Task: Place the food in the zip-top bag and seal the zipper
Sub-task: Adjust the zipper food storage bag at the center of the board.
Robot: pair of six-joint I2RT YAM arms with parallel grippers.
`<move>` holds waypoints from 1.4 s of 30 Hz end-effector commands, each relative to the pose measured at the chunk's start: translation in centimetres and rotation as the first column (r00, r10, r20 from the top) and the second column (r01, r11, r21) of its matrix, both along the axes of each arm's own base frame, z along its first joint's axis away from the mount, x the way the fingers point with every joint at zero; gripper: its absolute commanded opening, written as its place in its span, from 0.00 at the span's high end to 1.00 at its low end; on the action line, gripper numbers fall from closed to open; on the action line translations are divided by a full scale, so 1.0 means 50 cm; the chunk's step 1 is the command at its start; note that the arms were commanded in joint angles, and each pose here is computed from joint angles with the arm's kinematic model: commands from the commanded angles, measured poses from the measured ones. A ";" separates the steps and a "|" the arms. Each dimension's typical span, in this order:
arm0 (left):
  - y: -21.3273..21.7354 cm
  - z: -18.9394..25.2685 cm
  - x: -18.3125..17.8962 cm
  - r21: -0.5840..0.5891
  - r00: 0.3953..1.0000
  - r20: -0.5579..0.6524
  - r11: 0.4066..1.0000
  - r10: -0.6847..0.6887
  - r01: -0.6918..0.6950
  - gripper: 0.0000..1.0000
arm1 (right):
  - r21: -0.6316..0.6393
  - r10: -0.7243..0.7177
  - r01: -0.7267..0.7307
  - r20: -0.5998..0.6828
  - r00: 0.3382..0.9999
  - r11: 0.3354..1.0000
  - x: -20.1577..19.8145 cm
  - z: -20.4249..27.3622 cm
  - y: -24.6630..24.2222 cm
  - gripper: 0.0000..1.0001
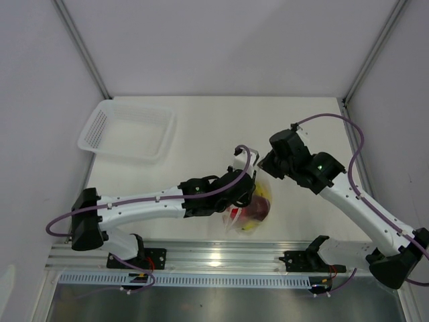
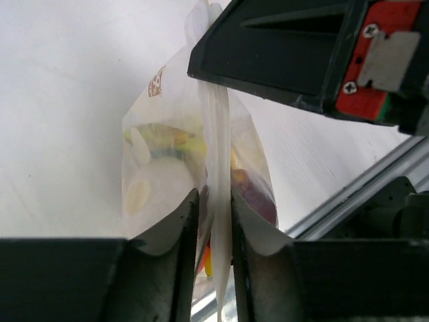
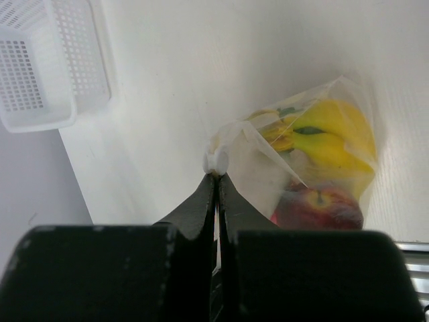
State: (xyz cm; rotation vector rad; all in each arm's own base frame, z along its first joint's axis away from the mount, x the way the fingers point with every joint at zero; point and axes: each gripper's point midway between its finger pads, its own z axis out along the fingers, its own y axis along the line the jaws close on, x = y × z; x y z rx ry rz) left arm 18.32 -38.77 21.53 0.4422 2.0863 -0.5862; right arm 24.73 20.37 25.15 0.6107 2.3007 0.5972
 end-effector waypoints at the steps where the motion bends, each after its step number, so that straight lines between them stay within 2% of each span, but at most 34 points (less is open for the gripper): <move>1: 0.002 0.039 -0.018 -0.043 0.998 0.011 0.997 -0.064 0.065 0.77 | -0.004 0.011 -0.011 0.065 0.998 1.000 0.003 0.026 -0.009 1.00; 2: 0.008 0.042 -0.016 -0.047 0.998 0.007 0.997 -0.068 0.068 0.85 | -0.007 0.023 -0.022 0.070 0.997 1.000 0.001 0.028 -0.009 1.00; 5: 0.021 0.037 -0.017 -0.055 0.994 -0.020 0.993 -0.110 0.109 1.00 | -0.025 0.078 -0.076 0.092 0.993 0.997 0.000 0.030 -0.008 0.94; 7: 0.038 0.042 -0.018 -0.080 0.991 -0.022 0.988 -0.135 0.133 1.00 | -0.037 0.123 -0.119 0.118 0.985 0.992 -0.001 0.035 -0.008 0.87; 9: 0.052 0.038 -0.015 -0.118 0.984 -0.039 0.979 -0.171 0.166 0.99 | -0.035 0.138 -0.135 0.127 0.982 0.990 -0.003 0.038 -0.012 0.87; 13: 0.064 0.035 -0.007 -0.137 0.979 -0.047 0.972 -0.197 0.189 0.99 | -0.029 0.153 -0.150 0.138 0.979 0.988 0.001 0.036 -0.012 0.92; 15: 0.057 0.042 -0.010 -0.133 0.971 -0.032 0.964 -0.236 0.230 0.99 | -0.025 0.175 -0.173 0.143 0.974 0.985 -0.001 0.039 -0.005 0.89; 18: 0.050 0.043 -0.018 -0.132 0.957 -0.019 0.950 -0.288 0.284 0.99 | -0.046 0.252 -0.248 0.167 0.953 0.968 -0.005 0.047 0.006 0.71; 19: 0.046 0.045 -0.028 -0.144 0.946 -0.021 0.937 -0.323 0.317 0.99 | -0.059 0.273 -0.267 0.169 0.947 0.962 -0.006 0.048 0.007 0.58; 22: 0.054 0.046 -0.042 -0.171 0.920 -0.036 0.910 -0.389 0.378 0.99 | -0.119 0.340 -0.322 0.182 0.923 0.939 -0.006 0.052 -0.001 0.47; 24: 0.069 0.054 -0.032 -0.204 0.914 -0.044 0.900 -0.402 0.386 0.99 | -0.158 0.380 -0.354 0.182 0.907 0.922 -0.006 0.047 -0.009 0.44; 28: 0.106 0.035 -0.034 -0.240 0.881 -0.080 0.867 -0.466 0.437 0.99 | -0.171 0.458 -0.430 0.189 0.869 0.887 -0.013 0.040 -0.014 0.43; 33: 0.130 0.031 -0.044 -0.263 0.834 -0.076 0.818 -0.546 0.511 0.99 | -0.150 0.545 -0.525 0.299 0.784 0.838 -0.035 0.066 0.006 0.42; 35: 0.137 0.029 -0.053 -0.274 0.812 -0.082 0.797 -0.577 0.539 0.99 | -0.108 0.574 -0.580 0.366 0.732 0.808 -0.047 0.092 0.019 0.40; 38: 0.152 0.027 -0.054 -0.295 0.796 -0.082 0.778 -0.599 0.555 0.99 | -0.045 0.579 -0.612 0.387 0.718 0.790 -0.047 0.088 0.013 0.41; 39: 0.156 0.029 -0.054 -0.302 0.794 -0.078 0.774 -0.602 0.557 0.99 | -0.017 0.607 -0.663 0.422 0.674 0.748 -0.061 0.100 0.025 0.42; 42: 0.178 0.029 -0.049 -0.335 0.787 -0.081 0.760 -0.612 0.557 1.00 | 0.003 0.610 -0.687 0.459 0.646 0.727 -0.067 0.094 0.020 0.43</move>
